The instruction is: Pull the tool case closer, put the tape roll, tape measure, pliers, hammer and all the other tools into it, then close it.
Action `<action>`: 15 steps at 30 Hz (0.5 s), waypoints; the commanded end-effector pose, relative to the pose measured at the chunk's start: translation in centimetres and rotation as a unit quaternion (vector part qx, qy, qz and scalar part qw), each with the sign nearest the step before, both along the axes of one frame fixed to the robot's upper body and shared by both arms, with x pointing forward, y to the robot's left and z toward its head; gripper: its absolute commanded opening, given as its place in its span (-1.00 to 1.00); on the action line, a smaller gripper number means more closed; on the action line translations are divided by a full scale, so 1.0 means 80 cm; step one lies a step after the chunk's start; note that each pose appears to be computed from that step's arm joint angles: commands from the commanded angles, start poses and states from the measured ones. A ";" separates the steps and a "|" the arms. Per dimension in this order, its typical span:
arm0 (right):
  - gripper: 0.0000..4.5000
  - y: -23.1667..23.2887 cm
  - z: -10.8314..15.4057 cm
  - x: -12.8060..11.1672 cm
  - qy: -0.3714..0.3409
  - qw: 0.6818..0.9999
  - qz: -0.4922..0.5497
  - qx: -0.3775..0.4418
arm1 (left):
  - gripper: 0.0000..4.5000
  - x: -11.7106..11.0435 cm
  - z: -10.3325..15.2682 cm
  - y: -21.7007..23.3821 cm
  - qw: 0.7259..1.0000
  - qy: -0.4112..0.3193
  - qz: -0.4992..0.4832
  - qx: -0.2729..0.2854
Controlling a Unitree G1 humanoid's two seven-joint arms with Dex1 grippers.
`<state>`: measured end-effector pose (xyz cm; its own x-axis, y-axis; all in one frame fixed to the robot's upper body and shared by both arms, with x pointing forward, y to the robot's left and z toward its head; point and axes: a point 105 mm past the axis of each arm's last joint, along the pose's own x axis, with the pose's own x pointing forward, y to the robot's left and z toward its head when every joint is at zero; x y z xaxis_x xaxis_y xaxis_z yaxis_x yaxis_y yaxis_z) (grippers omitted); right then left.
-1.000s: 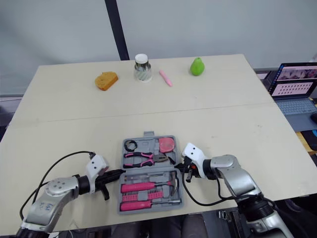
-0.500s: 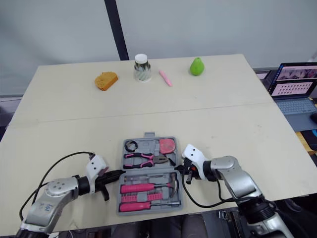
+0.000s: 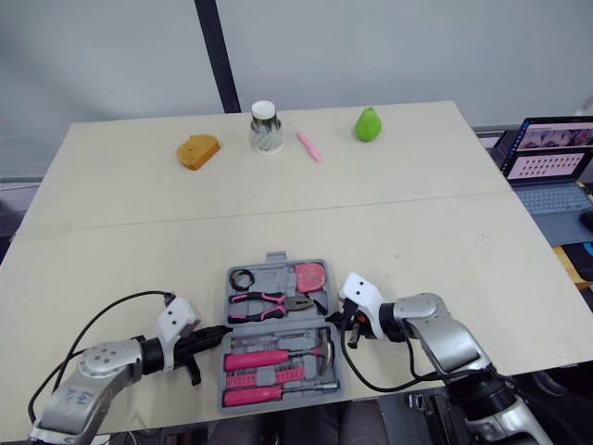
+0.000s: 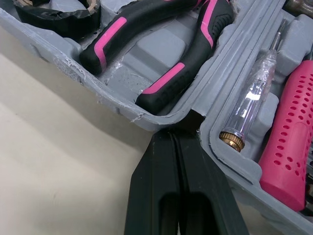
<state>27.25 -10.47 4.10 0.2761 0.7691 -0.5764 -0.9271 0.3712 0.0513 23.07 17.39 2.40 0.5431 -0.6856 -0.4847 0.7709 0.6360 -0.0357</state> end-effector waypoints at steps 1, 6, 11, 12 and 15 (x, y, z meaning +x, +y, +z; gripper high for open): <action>-1.00 0.023 0.015 -0.014 -0.005 0.998 0.046 0.032 | -0.98 -0.019 -0.017 -0.010 0.999 0.037 -0.017 -0.005; -1.00 0.022 0.015 -0.014 -0.005 0.998 0.045 0.031 | -0.98 -0.019 -0.018 -0.011 0.999 0.038 -0.017 -0.006; -1.00 0.022 0.014 -0.014 -0.004 0.999 0.045 0.030 | -0.98 -0.020 -0.019 -0.011 0.999 0.041 -0.016 -0.008; -1.00 0.022 0.013 -0.014 -0.004 0.999 0.045 0.030 | -0.98 -0.021 -0.020 -0.011 0.999 0.042 -0.016 -0.008; -1.00 0.022 0.013 -0.014 -0.005 0.999 0.045 0.029 | -0.98 -0.022 -0.021 -0.010 0.999 0.045 -0.017 -0.008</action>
